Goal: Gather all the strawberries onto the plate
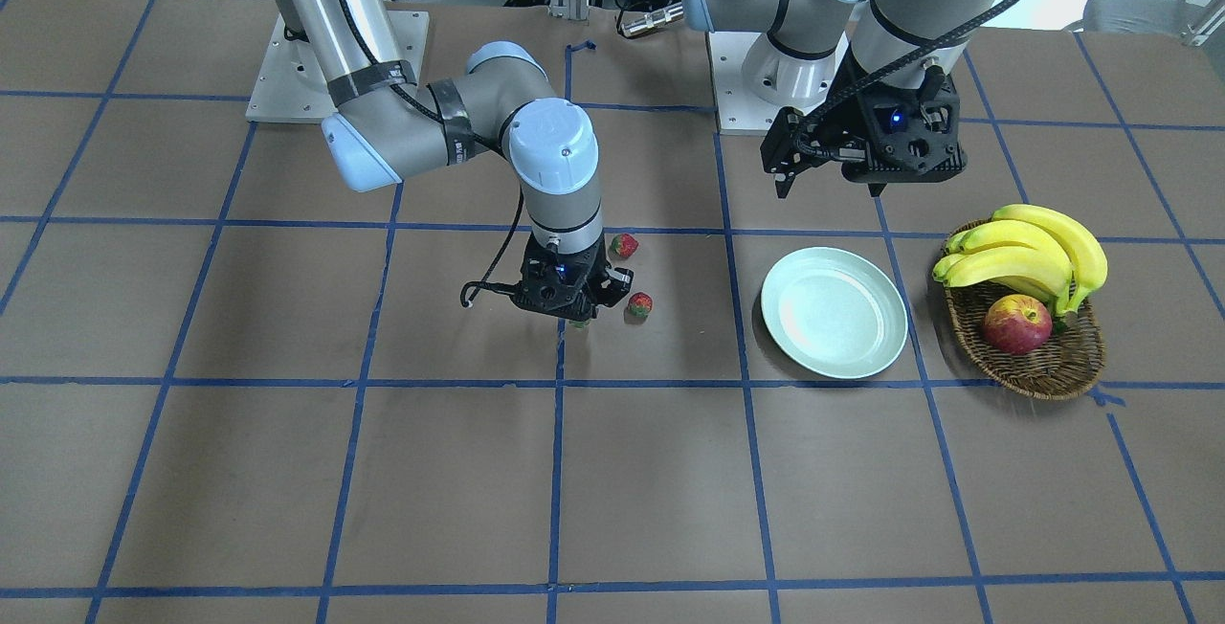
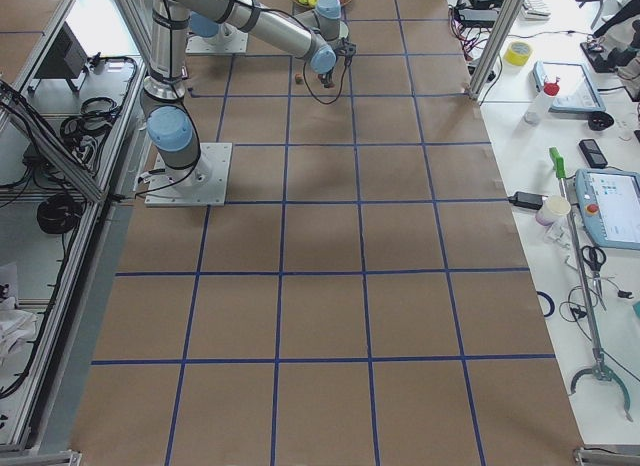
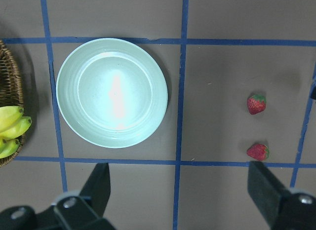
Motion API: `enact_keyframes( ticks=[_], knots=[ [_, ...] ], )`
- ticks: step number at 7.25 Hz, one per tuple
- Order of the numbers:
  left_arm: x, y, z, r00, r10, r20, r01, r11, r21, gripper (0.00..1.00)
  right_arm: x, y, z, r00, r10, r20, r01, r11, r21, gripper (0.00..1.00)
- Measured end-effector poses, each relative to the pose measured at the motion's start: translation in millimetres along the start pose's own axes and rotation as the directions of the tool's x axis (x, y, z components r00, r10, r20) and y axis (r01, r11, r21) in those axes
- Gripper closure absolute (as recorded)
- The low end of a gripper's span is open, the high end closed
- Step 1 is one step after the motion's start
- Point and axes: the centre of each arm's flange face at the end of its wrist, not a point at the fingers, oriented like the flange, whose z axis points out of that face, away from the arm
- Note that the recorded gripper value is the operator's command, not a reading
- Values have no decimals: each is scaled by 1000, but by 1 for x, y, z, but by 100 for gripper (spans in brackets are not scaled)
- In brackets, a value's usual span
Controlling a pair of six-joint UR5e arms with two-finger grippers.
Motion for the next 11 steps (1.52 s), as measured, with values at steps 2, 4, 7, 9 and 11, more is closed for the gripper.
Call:
enact_keyframes(
  ticks=[2, 4, 7, 9, 11],
  knots=[
    [0, 0, 0, 1000, 1, 0, -1, 1000, -1, 0, -12, 6, 14, 999, 26, 20, -25, 999, -40, 26],
    [0, 0, 1, 1000, 1, 1, -1, 1000, -3, 0, -17, 8, 16, 999, 35, 32, -33, 998, -55, 0],
    [1, 1, 4, 1000, 3, -5, -3, 1000, -5, 0, -11, 3, -14, 999, 13, 49, -12, 1000, -28, 0],
    [-1, 1, 6, 1000, -1, -11, 1, 1000, -7, 0, 43, -39, -71, 999, -19, 38, 20, 999, -25, 0],
    [-3, -1, 14, 1000, -13, -10, 13, 1000, -22, 0, 148, -100, -142, 993, -114, 15, 114, 991, -62, 0]
  ],
)
